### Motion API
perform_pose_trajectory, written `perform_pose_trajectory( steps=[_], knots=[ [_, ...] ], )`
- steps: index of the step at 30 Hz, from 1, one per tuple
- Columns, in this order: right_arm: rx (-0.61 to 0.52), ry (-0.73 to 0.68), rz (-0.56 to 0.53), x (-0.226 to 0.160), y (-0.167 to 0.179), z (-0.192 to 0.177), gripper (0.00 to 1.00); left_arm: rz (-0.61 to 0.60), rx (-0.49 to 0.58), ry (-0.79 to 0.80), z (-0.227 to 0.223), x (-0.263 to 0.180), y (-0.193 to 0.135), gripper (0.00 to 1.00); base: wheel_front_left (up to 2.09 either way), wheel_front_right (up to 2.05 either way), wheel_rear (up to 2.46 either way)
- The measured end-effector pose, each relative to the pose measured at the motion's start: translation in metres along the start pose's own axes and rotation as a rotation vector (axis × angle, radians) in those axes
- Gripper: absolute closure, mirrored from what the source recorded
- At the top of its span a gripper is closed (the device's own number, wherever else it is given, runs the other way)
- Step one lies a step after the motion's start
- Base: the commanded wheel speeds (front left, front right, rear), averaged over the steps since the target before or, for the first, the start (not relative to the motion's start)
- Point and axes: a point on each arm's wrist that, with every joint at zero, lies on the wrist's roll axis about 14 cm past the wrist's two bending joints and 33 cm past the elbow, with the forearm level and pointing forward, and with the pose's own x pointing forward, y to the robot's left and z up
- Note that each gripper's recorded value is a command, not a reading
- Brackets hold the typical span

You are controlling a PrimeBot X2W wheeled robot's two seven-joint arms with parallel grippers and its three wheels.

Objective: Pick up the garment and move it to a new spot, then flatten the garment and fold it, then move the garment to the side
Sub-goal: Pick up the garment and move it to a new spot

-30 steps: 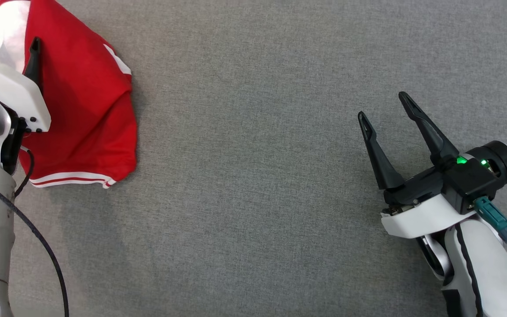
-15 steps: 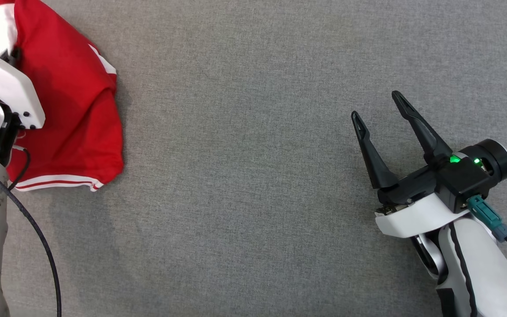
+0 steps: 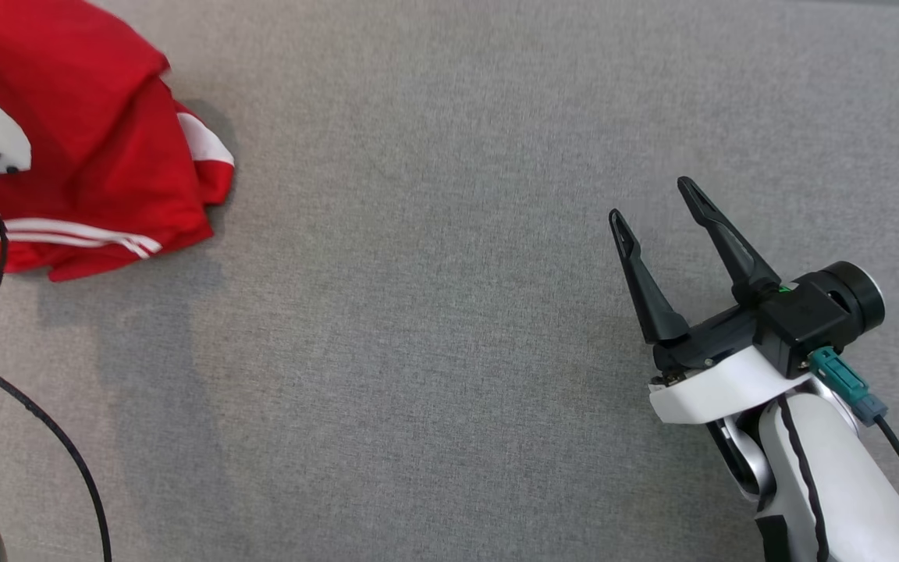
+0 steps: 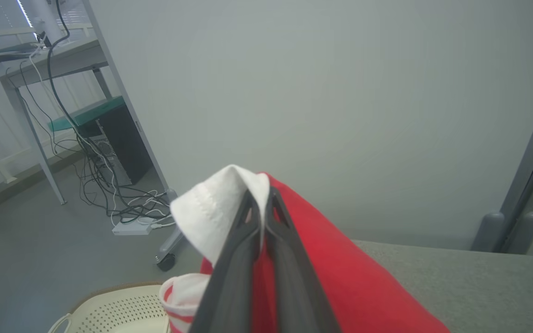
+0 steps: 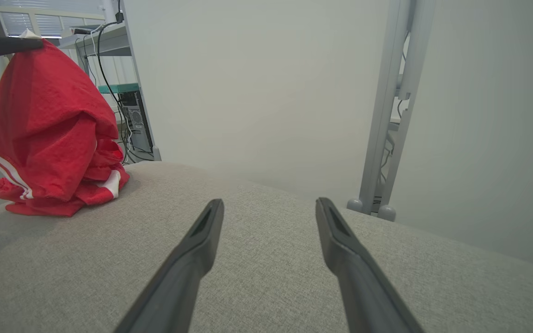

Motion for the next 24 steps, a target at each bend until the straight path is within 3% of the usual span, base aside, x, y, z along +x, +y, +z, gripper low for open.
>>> perform_pose_trajectory(
  steps=[5, 11, 24],
  knots=[
    [-0.008, -0.041, -0.008, -0.003, 0.006, 0.024, 0.00, -0.020, -0.036, -0.231, 0.070, -0.009, -0.004, 1.00, 0.00, 0.00, 0.00],
    [0.003, -0.080, -0.070, -0.016, -0.005, 0.048, 0.00, -0.184, -0.070, -0.390, 0.122, -0.029, -0.057, 1.00, 0.00, 0.00, 0.00],
    [-0.090, -0.131, -0.343, -0.071, -0.087, 0.084, 0.00, -0.723, -0.147, -0.365, 0.128, -0.100, -0.264, 1.00, 0.00, 0.00, 0.00]
  ],
)
